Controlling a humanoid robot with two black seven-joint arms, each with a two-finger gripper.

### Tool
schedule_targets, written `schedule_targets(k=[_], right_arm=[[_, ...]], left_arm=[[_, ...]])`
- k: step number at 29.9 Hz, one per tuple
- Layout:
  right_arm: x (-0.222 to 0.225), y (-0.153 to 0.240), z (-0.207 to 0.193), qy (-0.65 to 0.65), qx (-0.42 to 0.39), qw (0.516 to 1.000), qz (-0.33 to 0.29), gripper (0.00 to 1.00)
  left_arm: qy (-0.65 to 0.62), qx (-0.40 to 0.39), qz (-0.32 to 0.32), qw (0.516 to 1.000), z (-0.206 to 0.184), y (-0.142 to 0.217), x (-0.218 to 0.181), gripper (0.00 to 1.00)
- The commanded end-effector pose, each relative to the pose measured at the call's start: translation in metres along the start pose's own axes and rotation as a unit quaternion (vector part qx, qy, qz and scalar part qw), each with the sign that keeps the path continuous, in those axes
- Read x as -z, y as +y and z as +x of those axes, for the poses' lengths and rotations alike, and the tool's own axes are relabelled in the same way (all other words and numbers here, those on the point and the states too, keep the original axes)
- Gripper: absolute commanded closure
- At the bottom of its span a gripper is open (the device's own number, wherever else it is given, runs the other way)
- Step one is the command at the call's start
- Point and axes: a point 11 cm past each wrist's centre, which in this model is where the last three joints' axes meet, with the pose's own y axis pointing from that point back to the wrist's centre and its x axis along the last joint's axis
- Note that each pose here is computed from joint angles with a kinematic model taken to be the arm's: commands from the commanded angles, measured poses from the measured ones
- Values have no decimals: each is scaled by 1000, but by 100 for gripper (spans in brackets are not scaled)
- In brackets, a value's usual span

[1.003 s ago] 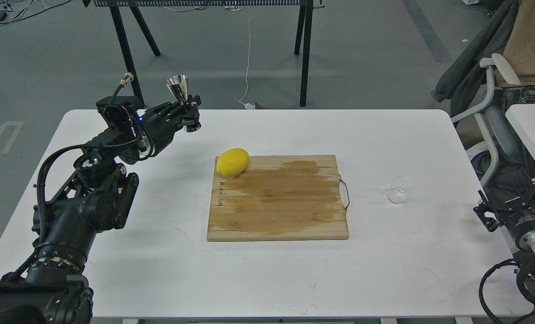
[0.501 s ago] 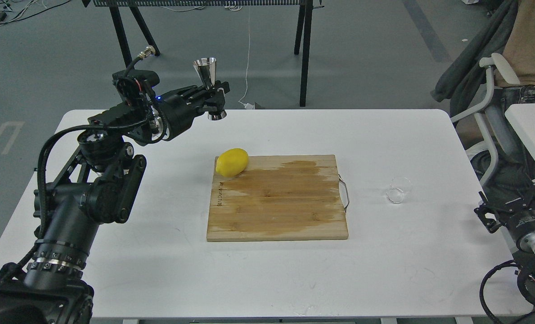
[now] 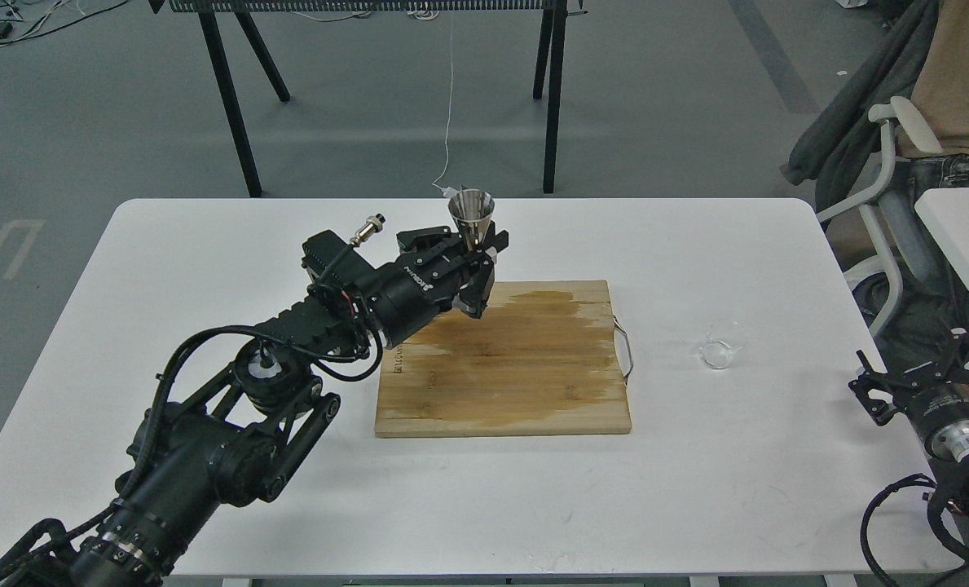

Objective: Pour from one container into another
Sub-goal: 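Lower the jigger onto the cutting board beside the lemon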

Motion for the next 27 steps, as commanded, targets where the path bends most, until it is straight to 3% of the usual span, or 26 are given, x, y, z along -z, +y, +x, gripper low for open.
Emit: schedule_targets(k=[1, 18, 27], right_arm=[[0, 0, 0, 0, 0, 1000, -1, 0], [-9, -1, -3, -7, 3, 1000, -5, 0], [-9, -2, -4, -8, 5, 1000, -4, 0]], left_arm=[[1, 20, -17, 1000, -25, 4, -16, 94], [10, 64, -4, 998, -60, 15, -9, 93], [11, 66, -4, 998, -61, 16, -9, 81]])
